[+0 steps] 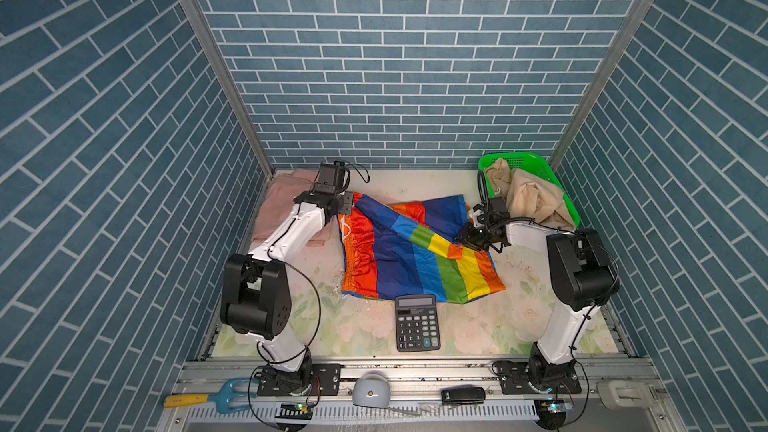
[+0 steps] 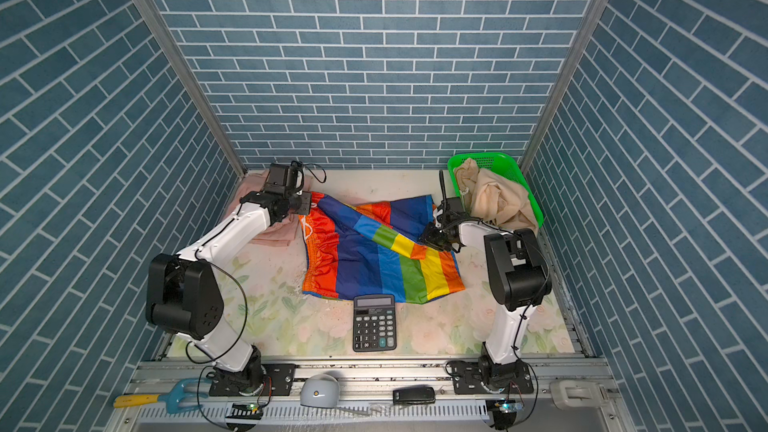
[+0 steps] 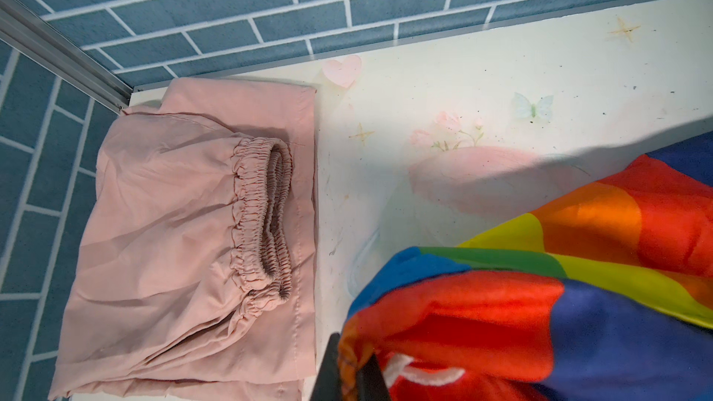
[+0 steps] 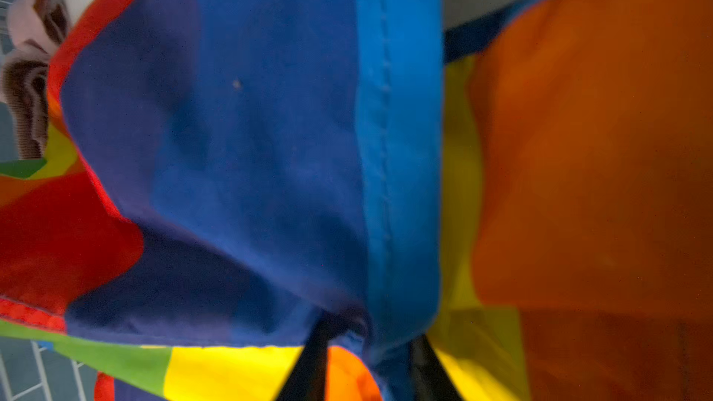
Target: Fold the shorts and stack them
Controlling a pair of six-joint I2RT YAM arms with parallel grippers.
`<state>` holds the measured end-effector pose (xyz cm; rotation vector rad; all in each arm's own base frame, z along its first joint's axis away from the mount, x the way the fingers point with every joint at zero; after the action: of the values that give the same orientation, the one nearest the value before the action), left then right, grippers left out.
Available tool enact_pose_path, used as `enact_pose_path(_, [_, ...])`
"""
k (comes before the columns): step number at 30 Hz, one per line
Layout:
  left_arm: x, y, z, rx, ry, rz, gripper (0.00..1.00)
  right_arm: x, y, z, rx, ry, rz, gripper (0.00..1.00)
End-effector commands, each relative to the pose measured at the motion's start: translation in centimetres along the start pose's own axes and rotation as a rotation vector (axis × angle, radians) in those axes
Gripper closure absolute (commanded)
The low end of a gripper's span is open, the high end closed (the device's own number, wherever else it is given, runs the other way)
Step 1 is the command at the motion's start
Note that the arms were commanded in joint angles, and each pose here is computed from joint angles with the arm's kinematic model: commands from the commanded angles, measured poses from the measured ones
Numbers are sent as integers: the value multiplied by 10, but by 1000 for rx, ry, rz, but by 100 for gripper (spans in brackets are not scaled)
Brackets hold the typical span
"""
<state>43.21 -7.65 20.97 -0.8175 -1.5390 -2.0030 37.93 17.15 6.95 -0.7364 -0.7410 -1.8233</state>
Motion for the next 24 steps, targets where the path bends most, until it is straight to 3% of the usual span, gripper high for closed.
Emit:
enact_pose_path(1, [7, 5, 1, 4, 14, -30, 100, 4, 15, 29, -10, 137, -41, 82])
enact_pose_path(5, [-5, -6, 17, 42, 97, 33, 100, 34, 27, 55, 64, 165, -114, 99])
enact_pose_path(12, [-38, -27, 59, 279, 100, 148, 100, 79, 4, 80, 203, 256, -138, 100])
enact_pose_path(16, [-61, -48, 75, 451, 53, 178, 100, 69, -28, 59, 224, 215, -73, 100])
enact_pose_path(20, [-71, -58, 78, 526, 35, 178, 100, 50, -53, 24, 173, 147, -7, 100])
enact_pose_path(21, [-71, -59, 78, 529, 33, 175, 100, 48, -58, 18, 163, 133, 10, 97])
enact_pose_path(24, [-70, -58, 76, 534, 19, 158, 100, 51, -66, 15, 170, 130, 32, 72])
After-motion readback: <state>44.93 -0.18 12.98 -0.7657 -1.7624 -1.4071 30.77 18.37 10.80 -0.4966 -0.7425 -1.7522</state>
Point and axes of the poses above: each gripper's point midway between its finger pads, its own x axis back along the fingers, its own z axis along the line the jaws close on, y = z × x, the point moved 4 cm from there along x, back along the fingers, and after that the axes turned 8 degrees about -x, right-handed, at the moved point
